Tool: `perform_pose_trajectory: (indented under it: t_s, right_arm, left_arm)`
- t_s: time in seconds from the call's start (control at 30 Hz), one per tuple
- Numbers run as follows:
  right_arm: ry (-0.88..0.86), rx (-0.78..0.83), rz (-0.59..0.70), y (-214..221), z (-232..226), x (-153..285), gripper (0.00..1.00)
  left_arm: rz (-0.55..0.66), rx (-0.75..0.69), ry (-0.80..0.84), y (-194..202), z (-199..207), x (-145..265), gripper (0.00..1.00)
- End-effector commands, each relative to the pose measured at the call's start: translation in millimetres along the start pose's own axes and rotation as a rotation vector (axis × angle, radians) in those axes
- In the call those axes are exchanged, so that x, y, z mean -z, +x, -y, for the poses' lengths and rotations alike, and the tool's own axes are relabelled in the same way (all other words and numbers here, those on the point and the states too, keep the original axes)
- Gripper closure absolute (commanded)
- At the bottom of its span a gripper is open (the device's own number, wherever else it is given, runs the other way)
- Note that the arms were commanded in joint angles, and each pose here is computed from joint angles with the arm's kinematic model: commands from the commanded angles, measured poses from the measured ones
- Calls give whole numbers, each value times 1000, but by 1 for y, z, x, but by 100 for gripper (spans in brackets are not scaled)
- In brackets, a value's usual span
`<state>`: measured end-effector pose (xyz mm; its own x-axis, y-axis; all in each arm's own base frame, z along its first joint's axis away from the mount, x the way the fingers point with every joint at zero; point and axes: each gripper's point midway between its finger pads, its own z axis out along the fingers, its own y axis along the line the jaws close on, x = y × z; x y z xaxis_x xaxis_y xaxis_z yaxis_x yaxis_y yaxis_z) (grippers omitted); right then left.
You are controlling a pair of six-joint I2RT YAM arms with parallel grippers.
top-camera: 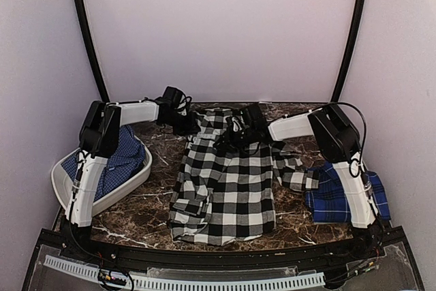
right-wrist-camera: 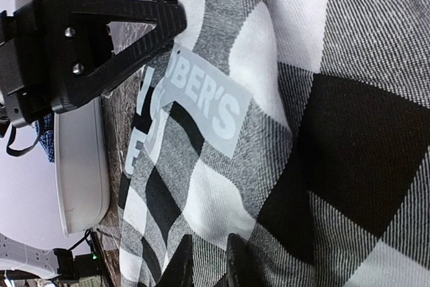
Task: Fold and stack the long sleeve shirts
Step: Move the 1/3-folded shirt to the center of the board.
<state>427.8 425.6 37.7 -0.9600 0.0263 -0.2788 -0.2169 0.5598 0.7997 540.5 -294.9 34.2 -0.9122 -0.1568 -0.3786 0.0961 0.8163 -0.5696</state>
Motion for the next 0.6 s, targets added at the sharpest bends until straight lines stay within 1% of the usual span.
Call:
perform_pose_trajectory:
  t_s: [0.0, 0.1, 0.23, 0.37, 0.5, 0.57]
  right_arm:
    - [46, 88, 40, -27, -16, 20, 84]
    - [69, 131, 69, -41, -25, 39, 82]
    - [122, 197, 103, -46, -38, 67, 79]
    - [201, 231, 133, -38, -37, 99, 75]
    - [296, 242, 185, -25, -31, 143, 70]
    - [357, 227, 197, -11, -16, 163, 67]
  left_arm:
    - [-27, 29, -127, 3, -38, -3, 83]
    - [-7, 57, -144, -4, -47, -1, 83]
    - [16, 55, -132, -14, -42, 2, 83]
    - [51, 7, -88, -32, -21, 11, 81]
    - [120, -47, -35, -58, 9, 35, 77]
    - [141, -64, -6, -65, 22, 44, 75]
